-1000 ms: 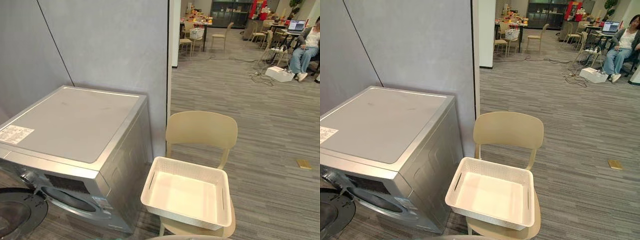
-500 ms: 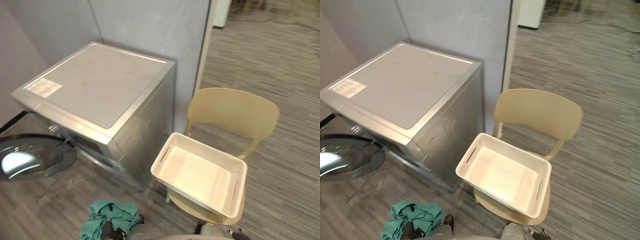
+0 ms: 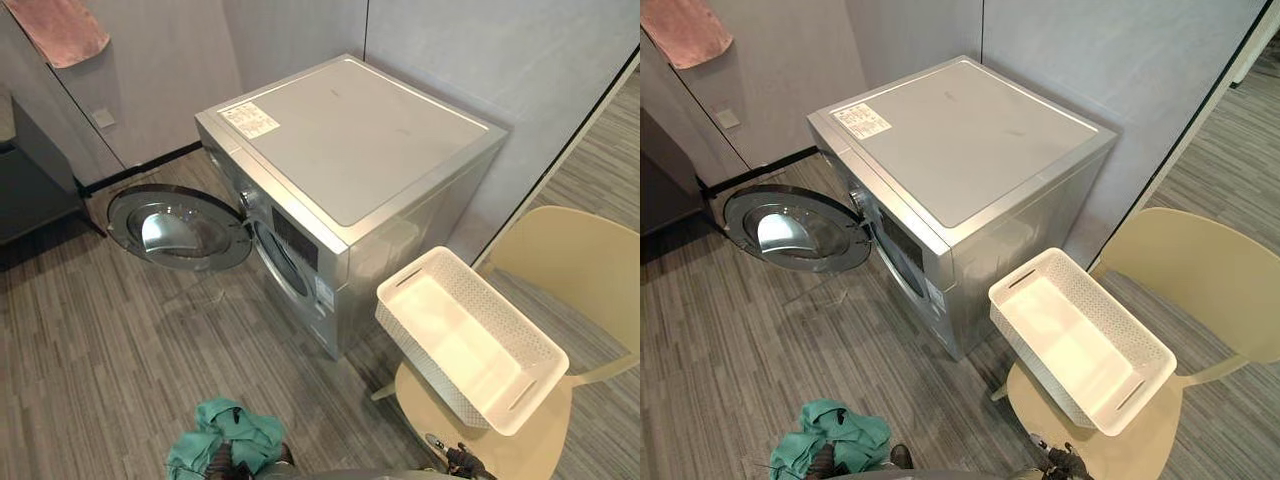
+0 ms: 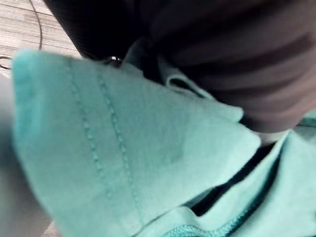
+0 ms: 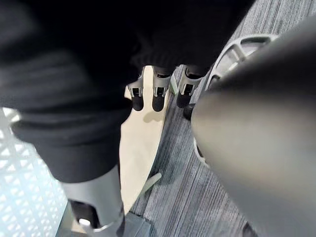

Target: Pick up the laundry basket with both hands and put the clothes into the washing machine.

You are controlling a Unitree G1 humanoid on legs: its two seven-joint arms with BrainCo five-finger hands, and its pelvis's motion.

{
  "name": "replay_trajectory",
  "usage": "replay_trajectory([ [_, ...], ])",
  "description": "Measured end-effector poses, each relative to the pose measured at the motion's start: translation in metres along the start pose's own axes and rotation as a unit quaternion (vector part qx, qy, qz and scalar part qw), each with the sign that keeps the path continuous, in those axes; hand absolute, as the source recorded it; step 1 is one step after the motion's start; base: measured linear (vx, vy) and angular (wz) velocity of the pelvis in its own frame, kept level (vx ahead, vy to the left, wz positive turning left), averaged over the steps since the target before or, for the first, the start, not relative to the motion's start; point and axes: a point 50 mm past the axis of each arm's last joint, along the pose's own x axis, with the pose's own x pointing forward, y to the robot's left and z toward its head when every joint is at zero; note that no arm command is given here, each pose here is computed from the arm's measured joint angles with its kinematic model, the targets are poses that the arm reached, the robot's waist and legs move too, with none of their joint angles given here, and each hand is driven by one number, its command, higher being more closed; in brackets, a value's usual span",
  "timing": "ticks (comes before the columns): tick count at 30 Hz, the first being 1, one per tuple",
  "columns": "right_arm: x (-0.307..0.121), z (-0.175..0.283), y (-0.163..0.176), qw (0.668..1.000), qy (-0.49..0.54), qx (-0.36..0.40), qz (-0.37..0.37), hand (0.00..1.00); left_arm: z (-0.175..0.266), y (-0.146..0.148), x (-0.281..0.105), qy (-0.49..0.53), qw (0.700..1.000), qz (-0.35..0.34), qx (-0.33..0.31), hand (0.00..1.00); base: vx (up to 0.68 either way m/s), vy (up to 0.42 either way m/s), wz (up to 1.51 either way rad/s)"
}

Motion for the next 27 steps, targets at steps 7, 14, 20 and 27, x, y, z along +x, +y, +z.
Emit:
replay_trajectory([
  [7, 0.0, 0.009, -0.011, 1.0, -0.018, 0.003, -0.011, 0.0, -0.004, 0.0, 0.0, 0.007, 0.999, -0.009, 0.039, 1.0, 0.01, 0.126, 0.61],
  [14, -0.002, 0.002, 0.014, 0.998, -0.015, 0.06, 0.022, 0.0, 0.012, 0.002, 0.003, -0.012, 0.999, 0.0, 0.051, 1.0, 0.07, -0.072, 0.39],
  [20, -0.005, -0.016, -0.005, 0.991, 0.01, 0.13, -0.017, 0.0, 0.019, -0.034, 0.002, -0.032, 0.999, -0.035, 0.004, 1.0, 0.23, -0.206, 0.54],
  [27, -0.005, -0.011, -0.007, 0.996, 0.006, 0.087, -0.017, 0.0, 0.026, -0.04, 0.001, -0.046, 0.997, -0.058, -0.027, 1.0, 0.28, -0.056, -0.14],
])
